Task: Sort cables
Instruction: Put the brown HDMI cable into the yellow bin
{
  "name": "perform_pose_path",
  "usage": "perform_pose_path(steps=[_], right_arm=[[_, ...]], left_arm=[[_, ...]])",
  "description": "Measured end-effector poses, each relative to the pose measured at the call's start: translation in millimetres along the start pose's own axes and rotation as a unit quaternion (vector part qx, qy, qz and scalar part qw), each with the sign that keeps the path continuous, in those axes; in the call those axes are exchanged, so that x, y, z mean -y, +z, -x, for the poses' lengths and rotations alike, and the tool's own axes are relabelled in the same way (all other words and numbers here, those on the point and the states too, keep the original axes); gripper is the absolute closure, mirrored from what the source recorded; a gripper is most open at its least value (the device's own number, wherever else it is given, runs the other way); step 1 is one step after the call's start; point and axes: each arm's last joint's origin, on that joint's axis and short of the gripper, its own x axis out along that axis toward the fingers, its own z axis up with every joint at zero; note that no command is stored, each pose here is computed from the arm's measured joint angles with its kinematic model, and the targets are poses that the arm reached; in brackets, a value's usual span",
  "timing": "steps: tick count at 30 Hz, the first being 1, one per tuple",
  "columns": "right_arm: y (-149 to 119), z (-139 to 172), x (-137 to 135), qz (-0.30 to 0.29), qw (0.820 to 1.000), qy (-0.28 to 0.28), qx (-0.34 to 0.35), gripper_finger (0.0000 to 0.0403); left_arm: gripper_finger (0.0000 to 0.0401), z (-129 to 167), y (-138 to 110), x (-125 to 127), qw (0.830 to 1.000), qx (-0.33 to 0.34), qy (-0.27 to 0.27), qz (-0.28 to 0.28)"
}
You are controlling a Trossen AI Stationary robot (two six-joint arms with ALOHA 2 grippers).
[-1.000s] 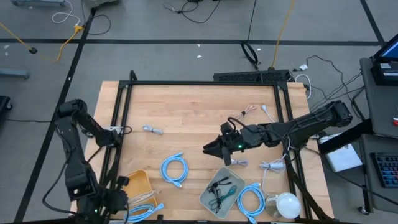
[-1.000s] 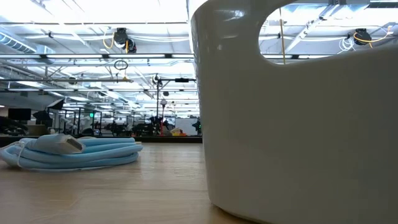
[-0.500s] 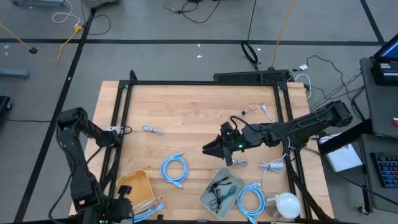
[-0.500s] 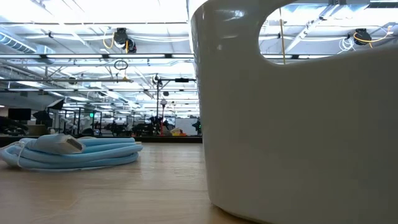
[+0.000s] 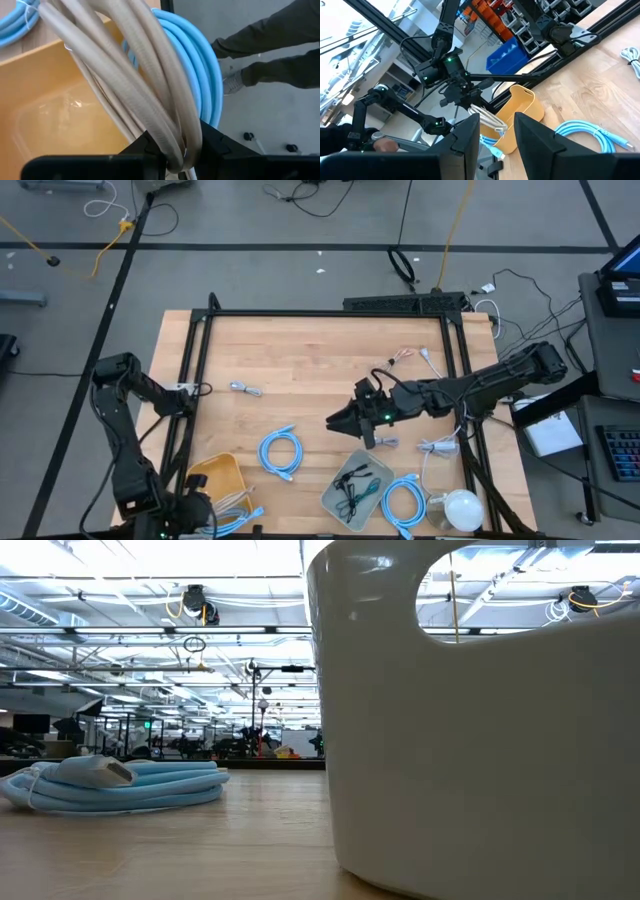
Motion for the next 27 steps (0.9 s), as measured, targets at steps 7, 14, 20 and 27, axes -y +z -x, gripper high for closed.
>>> perform_pose_path(steps=[7, 14, 20, 27], right_arm=[[-0.6, 0.1, -0.6, 0.0, 1.0, 0.0, 0.0, 0.0289], [-0.5, 0.1, -0.4, 0.0, 1.0, -0.002, 0.002, 0.0289], [0.0, 0.1, 0.0, 0.0, 1.0, -0.009, 0.009, 0.0289], [-0.1, 0.1, 0.0, 0.0, 1.0, -0.01, 0.01, 0.0289]], left_arm=[[0.0358, 0.1, -1.0, 2.0, 0.999, -0.024, -0.019, -0.012], [0.0313, 0.1, -1.4, 1.4, 0.999, -0.027, -0.017, -0.009], [0.0289, -0.1, -1.2, 0.1, 1.0, -0.028, -0.011, -0.006], [0.0254, -0.2, -2.0, -2.2, 0.999, -0.033, 0.001, 0.015]])
